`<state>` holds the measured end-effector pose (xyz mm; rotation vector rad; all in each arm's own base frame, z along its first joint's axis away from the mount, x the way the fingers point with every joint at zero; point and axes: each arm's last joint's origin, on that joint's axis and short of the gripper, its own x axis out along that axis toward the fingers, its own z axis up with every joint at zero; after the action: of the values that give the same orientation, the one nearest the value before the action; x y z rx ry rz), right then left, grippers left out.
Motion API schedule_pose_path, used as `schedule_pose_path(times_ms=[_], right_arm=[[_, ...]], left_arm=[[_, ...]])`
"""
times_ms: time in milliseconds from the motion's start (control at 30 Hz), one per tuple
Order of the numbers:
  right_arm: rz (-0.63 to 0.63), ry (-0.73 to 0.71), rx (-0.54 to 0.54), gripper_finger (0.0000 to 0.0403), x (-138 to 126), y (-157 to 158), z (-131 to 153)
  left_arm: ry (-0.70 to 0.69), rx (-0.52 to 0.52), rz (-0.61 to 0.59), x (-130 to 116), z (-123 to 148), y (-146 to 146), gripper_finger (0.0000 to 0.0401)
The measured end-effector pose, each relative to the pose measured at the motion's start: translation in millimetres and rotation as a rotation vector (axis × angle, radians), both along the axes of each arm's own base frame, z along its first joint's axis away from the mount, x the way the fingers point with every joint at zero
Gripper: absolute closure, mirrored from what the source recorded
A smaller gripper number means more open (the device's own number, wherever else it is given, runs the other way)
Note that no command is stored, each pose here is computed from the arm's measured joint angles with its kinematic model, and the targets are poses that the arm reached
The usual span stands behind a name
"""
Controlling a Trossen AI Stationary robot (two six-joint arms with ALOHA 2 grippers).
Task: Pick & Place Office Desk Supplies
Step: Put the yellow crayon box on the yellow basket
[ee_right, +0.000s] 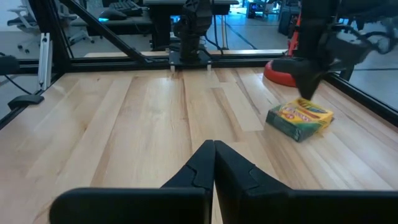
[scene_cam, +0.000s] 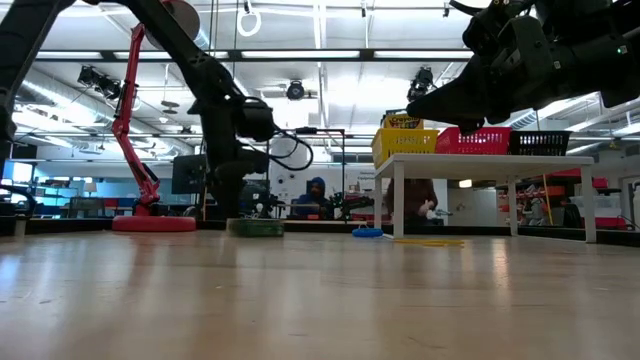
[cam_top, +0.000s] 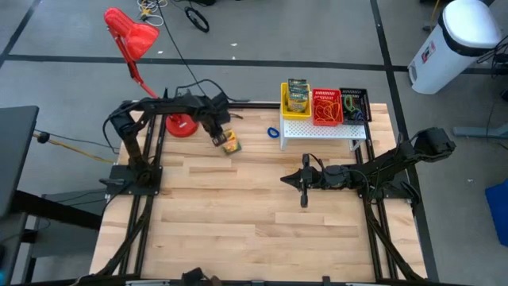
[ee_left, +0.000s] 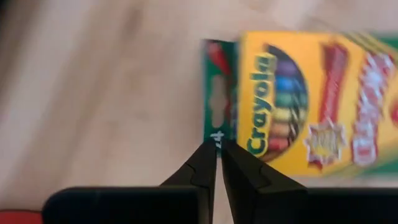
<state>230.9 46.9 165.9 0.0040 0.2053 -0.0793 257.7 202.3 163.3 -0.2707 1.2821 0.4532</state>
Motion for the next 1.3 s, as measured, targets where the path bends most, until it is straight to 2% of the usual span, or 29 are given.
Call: schedule_pose_path(times_ms=[100, 267, 433, 567, 833, 1100, 1300], right_arm=[[0.0, 0.0, 0.0, 0.039, 0.0, 0.0, -0.1], [0.0, 0.0, 0.0, 0.039, 0.0, 0.0, -0.1], [0.0, 0.003, -0.001, 0.039, -0.1, 0.0, -0.3], [0.0, 0.007, -0.001, 0.039, -0.1, -0.1, -0.7], [-0.005, 0.022, 0.021, 0.039, -0.5, -0.1, -2.3], [-0.005, 0.028, 0.022, 0.039, -0.7, 0.1, -2.9], [-0.004, 0.028, 0.018, 0.039, -0.7, 0.1, -2.9]], left_arm=[[0.017, -0.029, -0.04, 7.9, 2.0, -18.4, 0.0371], [-0.044, -0.089, -0.103, 24.4, 15.9, -56.9, 0.0371], [0.018, -0.016, -0.103, 27.6, 23.6, -79.8, 0.036], [0.045, -0.028, -0.044, 18.0, 22.8, -65.8, 0.0327], [-0.049, -0.094, 0.073, -0.7, 23.1, -26.1, 0.027], [-0.27, -0.217, 0.154, -18.0, -18.2, -22.4, 0.0267], [-0.256, -0.214, 0.175, -22.7, -26.1, -25.6, 0.0267]])
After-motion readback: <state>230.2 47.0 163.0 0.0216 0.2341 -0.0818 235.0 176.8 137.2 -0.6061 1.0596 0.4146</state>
